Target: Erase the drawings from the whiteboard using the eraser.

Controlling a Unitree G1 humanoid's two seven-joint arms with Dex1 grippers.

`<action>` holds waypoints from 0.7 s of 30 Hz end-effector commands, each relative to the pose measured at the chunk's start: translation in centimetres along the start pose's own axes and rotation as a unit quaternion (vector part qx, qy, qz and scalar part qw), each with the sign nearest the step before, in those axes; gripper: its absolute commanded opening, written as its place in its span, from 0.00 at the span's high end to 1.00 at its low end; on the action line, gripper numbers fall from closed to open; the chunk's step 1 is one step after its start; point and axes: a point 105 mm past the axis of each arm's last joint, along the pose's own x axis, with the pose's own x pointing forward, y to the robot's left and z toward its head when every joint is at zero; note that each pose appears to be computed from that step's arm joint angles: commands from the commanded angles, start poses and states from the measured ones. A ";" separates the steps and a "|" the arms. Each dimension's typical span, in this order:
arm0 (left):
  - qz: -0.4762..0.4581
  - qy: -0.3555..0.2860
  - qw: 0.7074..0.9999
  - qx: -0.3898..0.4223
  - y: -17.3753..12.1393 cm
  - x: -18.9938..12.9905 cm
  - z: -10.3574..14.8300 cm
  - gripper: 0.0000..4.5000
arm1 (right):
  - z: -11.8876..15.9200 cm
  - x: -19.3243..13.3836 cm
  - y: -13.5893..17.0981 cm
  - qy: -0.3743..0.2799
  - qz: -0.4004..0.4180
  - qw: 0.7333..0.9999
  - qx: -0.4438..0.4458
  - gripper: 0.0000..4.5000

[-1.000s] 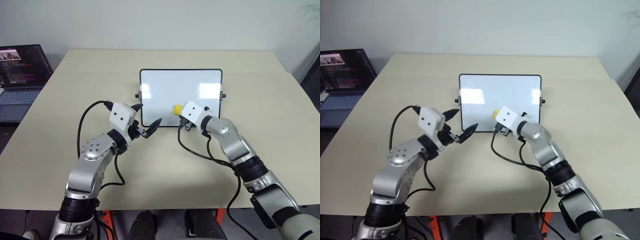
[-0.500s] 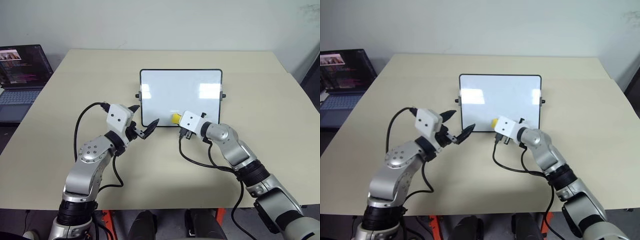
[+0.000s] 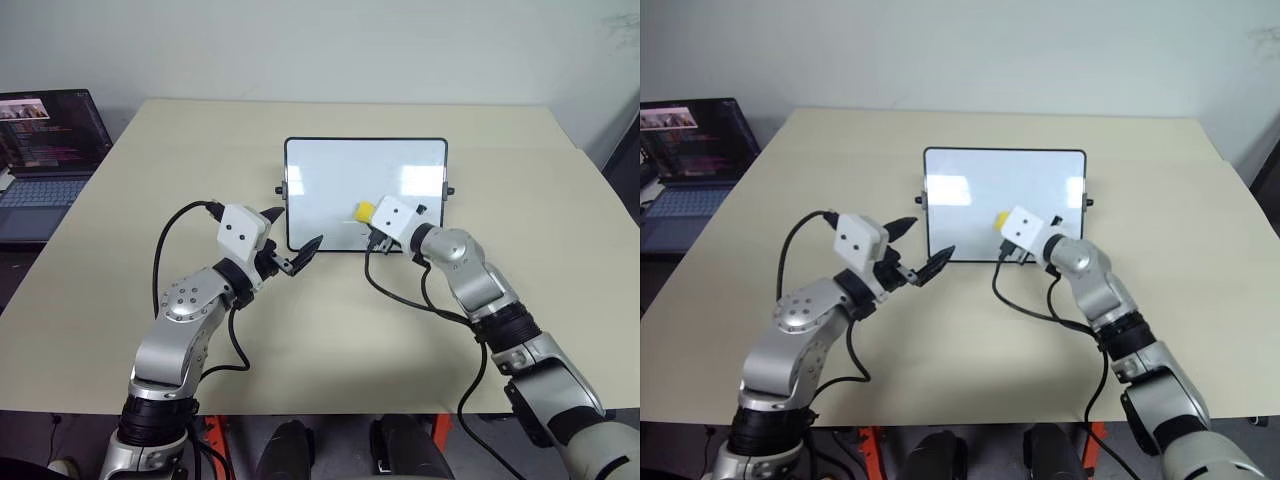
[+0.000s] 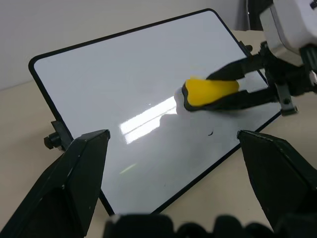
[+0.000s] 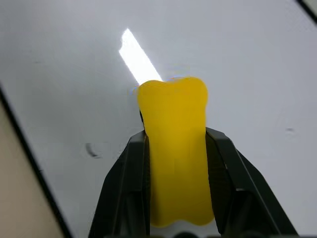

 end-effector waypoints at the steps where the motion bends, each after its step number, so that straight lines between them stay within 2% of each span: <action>1: -0.004 -0.024 1.000 0.011 0.1 0.2 1.4 0.00 | -0.2 -0.1 -1.5 0.003 -0.029 1.000 0.008 0.74; 12: -0.004 -0.023 1.000 0.015 0.2 0.1 1.5 0.00 | -0.8 -0.6 1.4 0.006 0.007 1.000 -0.004 0.74; 17: -0.004 -0.023 1.000 0.016 0.2 0.0 1.7 0.00 | -3.1 -1.0 3.7 0.029 0.035 0.999 -0.017 0.74; 21: -0.002 -0.021 1.000 0.017 0.3 -0.2 1.8 0.00 | -3.7 -1.2 4.4 0.033 0.043 0.998 -0.018 0.74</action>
